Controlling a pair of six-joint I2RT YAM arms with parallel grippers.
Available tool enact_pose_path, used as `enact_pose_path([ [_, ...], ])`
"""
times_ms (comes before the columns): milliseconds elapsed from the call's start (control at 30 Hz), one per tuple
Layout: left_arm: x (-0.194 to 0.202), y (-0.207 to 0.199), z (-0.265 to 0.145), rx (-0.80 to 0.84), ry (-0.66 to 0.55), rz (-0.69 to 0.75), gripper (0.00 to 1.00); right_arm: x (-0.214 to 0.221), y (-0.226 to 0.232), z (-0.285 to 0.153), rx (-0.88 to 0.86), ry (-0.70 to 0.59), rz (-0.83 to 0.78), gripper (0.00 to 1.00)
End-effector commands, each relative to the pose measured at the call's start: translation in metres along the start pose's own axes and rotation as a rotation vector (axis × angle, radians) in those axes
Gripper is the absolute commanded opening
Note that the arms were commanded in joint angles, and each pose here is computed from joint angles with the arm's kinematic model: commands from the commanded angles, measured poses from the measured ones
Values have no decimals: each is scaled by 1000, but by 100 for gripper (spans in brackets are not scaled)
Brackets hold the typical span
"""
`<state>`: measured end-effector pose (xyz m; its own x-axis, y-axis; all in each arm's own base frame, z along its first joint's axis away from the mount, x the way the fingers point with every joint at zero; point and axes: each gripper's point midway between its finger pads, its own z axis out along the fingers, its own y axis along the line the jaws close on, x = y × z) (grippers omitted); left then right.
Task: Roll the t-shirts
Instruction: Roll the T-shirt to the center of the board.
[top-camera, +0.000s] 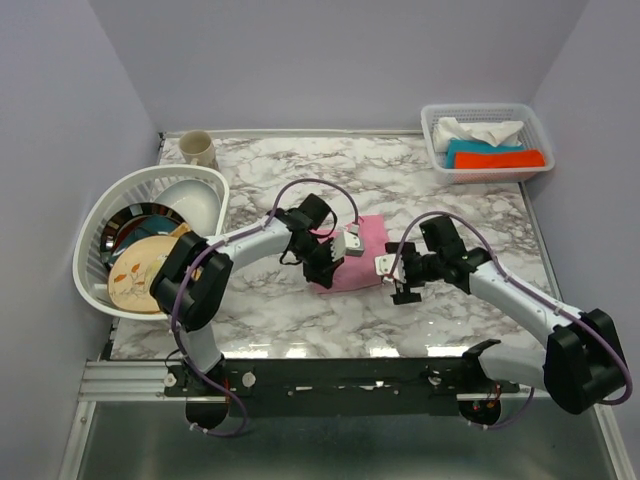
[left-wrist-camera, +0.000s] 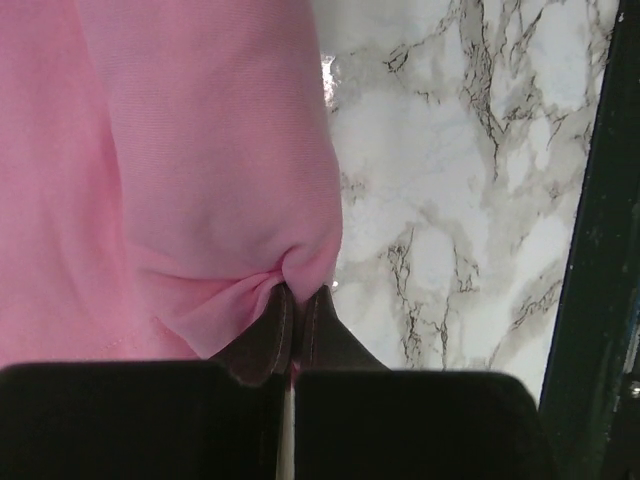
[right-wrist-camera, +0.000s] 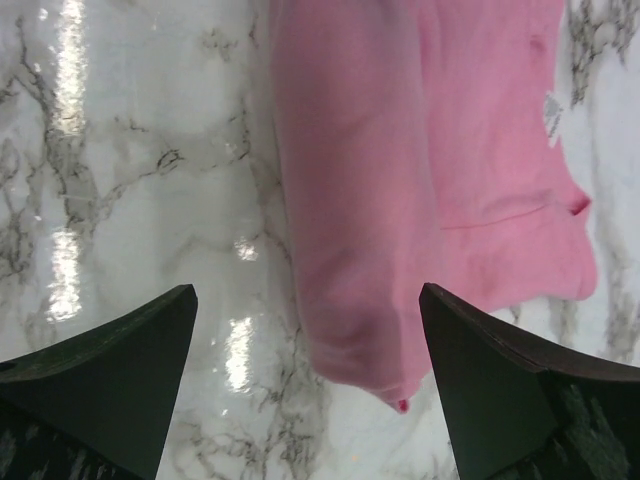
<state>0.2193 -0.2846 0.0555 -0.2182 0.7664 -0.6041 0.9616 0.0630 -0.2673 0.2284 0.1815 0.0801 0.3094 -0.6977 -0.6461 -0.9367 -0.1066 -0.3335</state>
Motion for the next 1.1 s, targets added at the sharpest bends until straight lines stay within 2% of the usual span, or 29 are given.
enact_pose_path([
  [0, -2, -14, -7, 140, -32, -77, 0, -4, -28, 12, 91, 5, -213, 100],
  [400, -7, -3, -17, 209, -71, -147, 0, 16, -12, 43, 27, 36, -324, 100],
  [467, -7, -2, -19, 221, -73, -162, 0, 15, -19, 45, 50, 40, -320, 97],
  [567, -4, -1, -20, 227, -68, -173, 0, 18, -28, 49, 75, 60, -288, 67],
  [600, -4, -1, -20, 224, -66, -178, 0, 19, -30, 49, 82, 65, -259, 53],
  [667, 0, 1, -20, 206, -52, -178, 10, 21, -34, 50, 83, 85, -236, 43],
  [700, 1, 3, -20, 192, -46, -177, 23, 22, -35, 49, 84, 90, -224, 34],
  [767, -1, 7, -24, 144, -54, -161, 32, 21, -33, 48, 65, 95, -210, 25],
  [800, 1, 12, -28, 97, -44, -147, 34, 19, -33, 46, 56, 95, -206, 16],
  [833, 5, 12, -30, 68, -37, -157, 39, 18, -32, 45, 44, 95, -203, 13],
  [900, -11, 24, -49, -77, -91, -74, 44, 14, -28, 43, -1, 92, -181, 10],
  [933, -3, 23, -50, -113, -87, -72, 49, 14, -25, 43, -23, 94, -163, 10],
  [967, -22, 28, -67, -202, -163, -28, 52, 19, -18, 45, -71, 112, -115, 5],
  [1000, -25, 29, -72, -246, -190, -19, 56, 12, -25, 44, -73, 109, -81, 4],
  [1033, -12, 30, -71, -290, -179, -40, 64, 12, -25, 44, -93, 118, -57, 3],
  [1067, -27, 30, -83, -349, -241, -5, 68, 13, -17, 43, -134, 125, -21, 3],
])
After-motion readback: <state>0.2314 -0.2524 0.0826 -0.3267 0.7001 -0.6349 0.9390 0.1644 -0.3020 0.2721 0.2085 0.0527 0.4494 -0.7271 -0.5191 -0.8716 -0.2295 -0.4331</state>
